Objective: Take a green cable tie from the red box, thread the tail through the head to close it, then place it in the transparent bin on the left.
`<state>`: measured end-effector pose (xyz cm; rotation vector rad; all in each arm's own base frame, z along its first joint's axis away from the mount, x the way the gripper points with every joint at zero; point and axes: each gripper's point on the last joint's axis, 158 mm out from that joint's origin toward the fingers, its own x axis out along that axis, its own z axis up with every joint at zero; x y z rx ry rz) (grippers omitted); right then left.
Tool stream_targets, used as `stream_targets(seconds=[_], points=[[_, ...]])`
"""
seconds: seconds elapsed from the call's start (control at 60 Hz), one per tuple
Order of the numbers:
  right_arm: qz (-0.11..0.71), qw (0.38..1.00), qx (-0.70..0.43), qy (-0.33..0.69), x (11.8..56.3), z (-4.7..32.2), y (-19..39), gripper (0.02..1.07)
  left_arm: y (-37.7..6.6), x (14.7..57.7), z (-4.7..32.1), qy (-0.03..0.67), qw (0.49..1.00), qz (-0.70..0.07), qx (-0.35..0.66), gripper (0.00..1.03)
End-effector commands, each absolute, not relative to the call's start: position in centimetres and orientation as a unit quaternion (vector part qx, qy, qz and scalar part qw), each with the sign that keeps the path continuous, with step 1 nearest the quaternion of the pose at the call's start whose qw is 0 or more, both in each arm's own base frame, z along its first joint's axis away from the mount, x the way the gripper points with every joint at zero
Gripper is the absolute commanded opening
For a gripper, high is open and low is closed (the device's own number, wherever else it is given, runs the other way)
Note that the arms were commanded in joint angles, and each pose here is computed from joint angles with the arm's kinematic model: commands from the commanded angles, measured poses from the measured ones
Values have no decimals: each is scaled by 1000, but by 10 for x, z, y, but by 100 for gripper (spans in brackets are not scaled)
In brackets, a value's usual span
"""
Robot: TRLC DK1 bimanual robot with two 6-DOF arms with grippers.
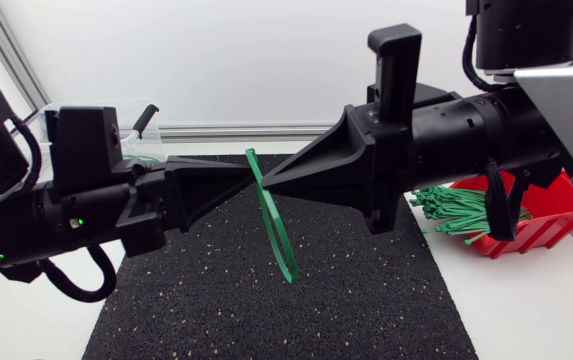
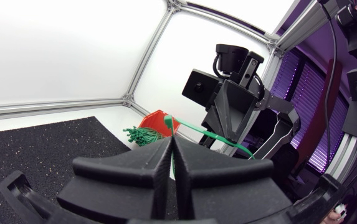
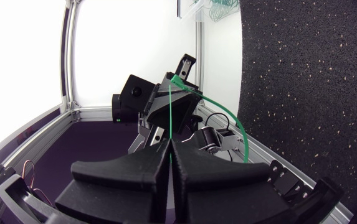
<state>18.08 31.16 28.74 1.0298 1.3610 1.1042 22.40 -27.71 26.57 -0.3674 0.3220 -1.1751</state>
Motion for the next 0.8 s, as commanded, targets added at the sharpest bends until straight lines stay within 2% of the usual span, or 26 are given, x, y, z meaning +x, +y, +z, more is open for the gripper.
stream_targets(seconds=[0.0, 0.1, 0.25, 0.45, 0.65, 0.783], points=[[450, 518, 440, 579, 181, 281, 311, 8, -274, 224, 267, 144, 807, -547, -167, 4], [453, 519, 439, 577, 178, 285, 310, 8, -274, 225, 271, 142, 808, -547, -169, 4], [474, 517, 436, 564, 165, 311, 310, 8, -274, 221, 284, 135, 805, -551, -173, 4], [474, 517, 438, 563, 157, 317, 305, 8, -276, 211, 301, 124, 803, -557, -174, 4], [486, 522, 435, 550, 137, 350, 292, 8, -282, 204, 314, 121, 801, -560, -173, 4], [479, 523, 440, 551, 134, 353, 287, 8, -289, 199, 320, 122, 801, -560, -173, 4]])
